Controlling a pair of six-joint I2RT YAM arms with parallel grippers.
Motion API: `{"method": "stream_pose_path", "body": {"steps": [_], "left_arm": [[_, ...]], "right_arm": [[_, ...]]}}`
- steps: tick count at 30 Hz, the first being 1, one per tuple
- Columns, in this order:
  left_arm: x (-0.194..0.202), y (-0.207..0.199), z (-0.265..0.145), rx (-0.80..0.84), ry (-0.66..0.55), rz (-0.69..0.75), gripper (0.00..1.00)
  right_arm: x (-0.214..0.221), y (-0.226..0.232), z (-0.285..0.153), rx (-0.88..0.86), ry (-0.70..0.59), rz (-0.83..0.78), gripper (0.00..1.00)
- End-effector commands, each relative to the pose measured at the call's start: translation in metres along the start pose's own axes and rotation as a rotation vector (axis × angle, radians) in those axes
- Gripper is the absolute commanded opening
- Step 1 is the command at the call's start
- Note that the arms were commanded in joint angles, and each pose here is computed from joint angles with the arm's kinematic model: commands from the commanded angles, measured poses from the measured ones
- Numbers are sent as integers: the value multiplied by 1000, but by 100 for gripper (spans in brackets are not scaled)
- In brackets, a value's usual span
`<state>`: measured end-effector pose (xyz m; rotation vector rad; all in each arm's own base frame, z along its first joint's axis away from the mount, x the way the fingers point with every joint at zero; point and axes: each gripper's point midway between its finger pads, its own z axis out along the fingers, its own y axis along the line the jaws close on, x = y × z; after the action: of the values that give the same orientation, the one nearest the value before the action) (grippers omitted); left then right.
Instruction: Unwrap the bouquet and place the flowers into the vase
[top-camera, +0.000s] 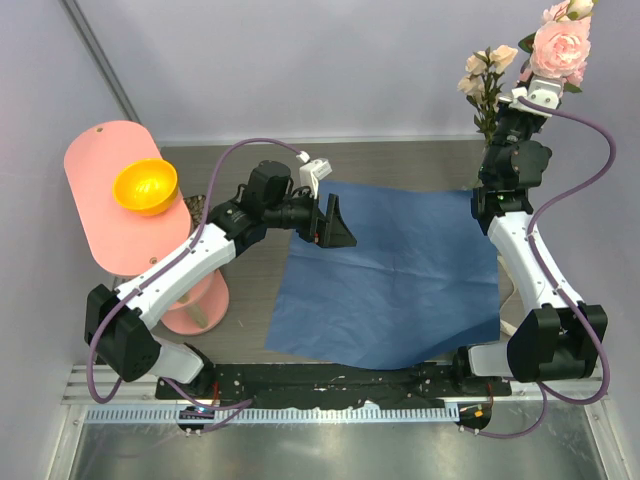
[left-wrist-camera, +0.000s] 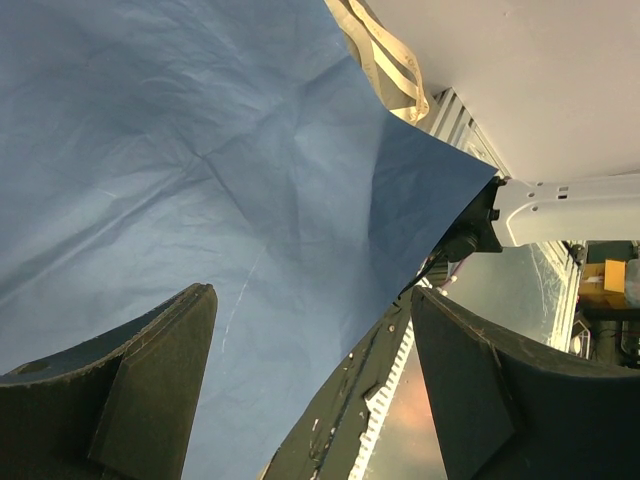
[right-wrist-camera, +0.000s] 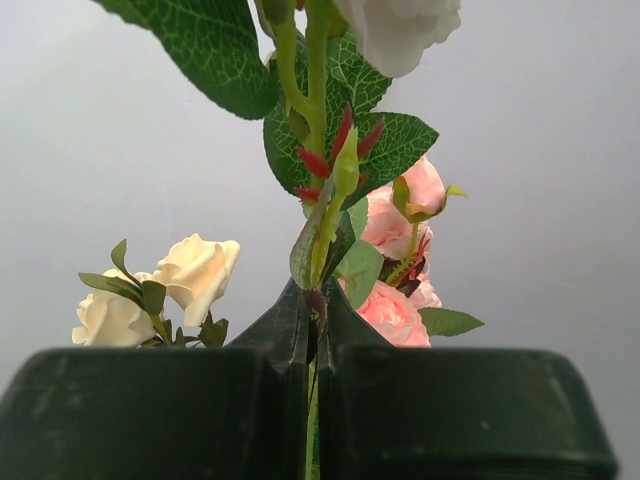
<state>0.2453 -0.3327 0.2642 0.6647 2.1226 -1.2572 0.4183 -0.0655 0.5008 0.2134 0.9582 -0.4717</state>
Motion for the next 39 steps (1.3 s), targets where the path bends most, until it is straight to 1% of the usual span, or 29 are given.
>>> {"method": "stream_pose_path", "body": {"steps": [1, 12, 19, 27, 39], "left_arm": [[-9, -7, -1, 43, -31, 25, 83], [-9, -5, -1, 37, -32, 28, 83], [-10, -3, -1, 33, -34, 25, 83], [-10, -2, -1, 35, -33, 18, 83], [-10, -3, -1, 41, -32, 17, 83]], "right_arm": [[-37, -12, 6, 27, -90, 19, 1], [-13, -8, 16, 31, -70, 40, 1], [-8, -5, 17, 29, -66, 81, 1], [10, -5, 10, 33, -23, 76, 1], [40, -4, -1, 40, 32, 23, 1]]}}
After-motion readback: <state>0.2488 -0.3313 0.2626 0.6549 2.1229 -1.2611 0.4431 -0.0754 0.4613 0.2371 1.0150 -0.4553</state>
